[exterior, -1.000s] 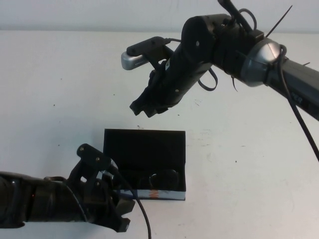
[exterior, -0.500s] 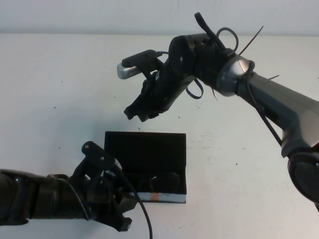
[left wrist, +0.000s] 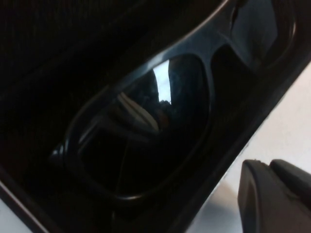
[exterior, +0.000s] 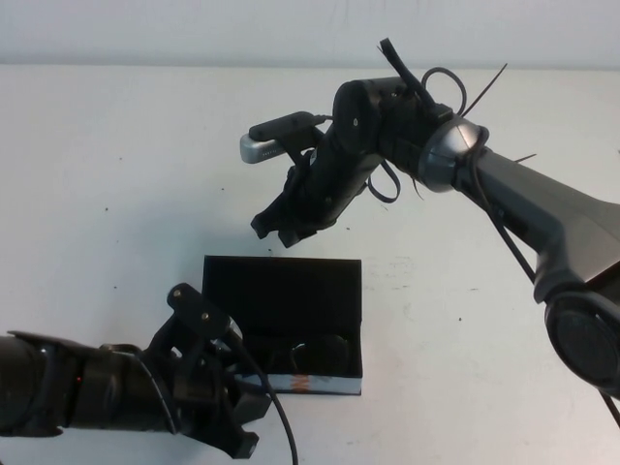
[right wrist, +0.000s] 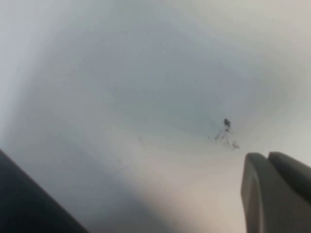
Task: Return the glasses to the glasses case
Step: Close the glasses case
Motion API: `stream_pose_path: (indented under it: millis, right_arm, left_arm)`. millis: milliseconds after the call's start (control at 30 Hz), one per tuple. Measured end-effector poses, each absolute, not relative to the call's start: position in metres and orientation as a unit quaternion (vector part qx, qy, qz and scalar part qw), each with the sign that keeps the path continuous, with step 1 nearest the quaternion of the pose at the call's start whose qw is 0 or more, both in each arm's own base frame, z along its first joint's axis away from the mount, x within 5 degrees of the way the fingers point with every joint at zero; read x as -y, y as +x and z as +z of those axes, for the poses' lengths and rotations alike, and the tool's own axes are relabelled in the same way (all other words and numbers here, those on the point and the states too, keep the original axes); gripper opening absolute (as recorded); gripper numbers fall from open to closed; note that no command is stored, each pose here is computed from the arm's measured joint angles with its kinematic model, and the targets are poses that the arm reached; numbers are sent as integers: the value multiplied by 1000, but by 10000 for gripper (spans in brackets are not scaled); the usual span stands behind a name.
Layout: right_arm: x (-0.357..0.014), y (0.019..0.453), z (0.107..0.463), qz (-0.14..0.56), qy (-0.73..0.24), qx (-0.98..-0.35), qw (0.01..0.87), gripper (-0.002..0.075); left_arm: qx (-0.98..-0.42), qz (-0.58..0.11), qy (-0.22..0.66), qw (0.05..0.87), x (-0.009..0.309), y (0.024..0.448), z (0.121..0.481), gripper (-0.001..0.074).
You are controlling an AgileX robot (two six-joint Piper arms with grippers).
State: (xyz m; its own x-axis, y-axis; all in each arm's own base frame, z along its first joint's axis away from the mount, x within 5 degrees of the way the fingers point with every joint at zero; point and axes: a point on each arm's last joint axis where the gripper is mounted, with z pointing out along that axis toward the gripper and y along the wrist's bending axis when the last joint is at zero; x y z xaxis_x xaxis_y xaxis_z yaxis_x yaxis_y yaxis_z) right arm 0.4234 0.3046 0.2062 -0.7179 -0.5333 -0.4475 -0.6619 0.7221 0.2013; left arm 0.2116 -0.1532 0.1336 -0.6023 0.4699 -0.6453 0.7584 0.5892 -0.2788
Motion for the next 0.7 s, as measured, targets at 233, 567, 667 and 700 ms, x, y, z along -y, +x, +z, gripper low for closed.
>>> stream_pose_path:
  millis: [233,567,667,700]
  right_arm:
    - [-303,419,205,180,-331,-914,152,-12]
    - [-302,409,204,195,-340,-914,101,-12]
    - [-303,407,205,201,-341,-914,92,-12]
    - [-304,406,205,202,-341,-913,91,-12]
  left_arm:
    - [-855,-277,359,251,154,212,127,-1]
    - [-851,-282,364,252,155,212,127,-1]
    - [-851,-281,366,252,155,212,127,-1]
    - [-850,-281,367,252,155,212,127,-1]
